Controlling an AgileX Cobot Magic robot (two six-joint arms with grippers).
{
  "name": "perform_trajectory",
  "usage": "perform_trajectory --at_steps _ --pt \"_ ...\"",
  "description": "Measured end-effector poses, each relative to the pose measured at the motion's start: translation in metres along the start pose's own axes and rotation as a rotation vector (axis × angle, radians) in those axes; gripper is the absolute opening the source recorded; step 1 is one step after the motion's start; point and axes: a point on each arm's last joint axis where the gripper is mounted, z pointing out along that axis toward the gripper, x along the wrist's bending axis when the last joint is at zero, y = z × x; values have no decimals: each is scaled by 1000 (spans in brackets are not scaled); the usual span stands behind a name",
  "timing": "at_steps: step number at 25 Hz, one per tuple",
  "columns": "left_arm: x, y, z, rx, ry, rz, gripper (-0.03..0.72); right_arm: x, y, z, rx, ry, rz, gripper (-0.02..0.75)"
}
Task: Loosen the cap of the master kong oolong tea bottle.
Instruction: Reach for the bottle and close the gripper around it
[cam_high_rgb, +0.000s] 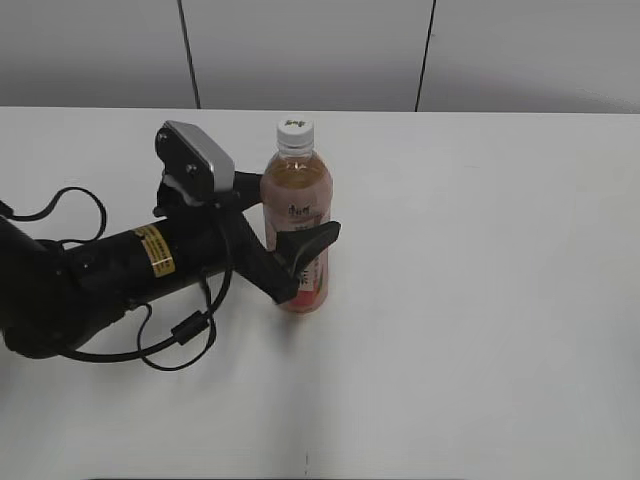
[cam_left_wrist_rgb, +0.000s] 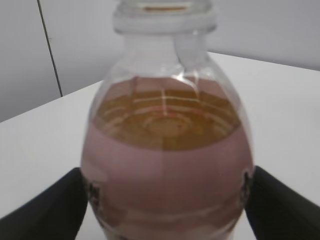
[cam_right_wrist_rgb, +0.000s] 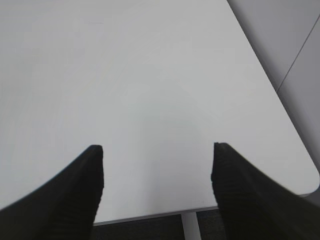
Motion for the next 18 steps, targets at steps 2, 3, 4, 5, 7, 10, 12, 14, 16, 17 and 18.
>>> perform_trajectory --at_steps 2,3,4,5,7,10,12,14,16,17,18 --pt "1 0 3 -8 -1 2 569 0 0 0 0 0 0 512" --pt "2 0 4 -10 -2 2 563 0 0 0 0 0 0 512" --pt "2 0 5 -12 -3 2 554 0 0 0 0 0 0 512" --pt "2 -1 6 -13 -3 2 540 0 0 0 0 0 0 512" --pt "2 0 6 -15 -4 3 498 0 0 0 0 0 0 512" --pt "2 0 6 -15 -9 6 422 0 0 0 0 4 2 512" --pt "2 0 6 -15 -11 4 421 0 0 0 0 5 3 512" --pt "1 -1 6 -15 -13 5 421 1 0 0 0 11 2 512" --pt "1 -1 6 -15 -18 7 421 2 1 -1 -7 27 9 512" --pt "1 0 6 -16 -20 9 421 3 3 -4 -19 40 16 512" --pt "0 0 6 -13 -26 14 421 4 6 -5 -22 51 20 512"
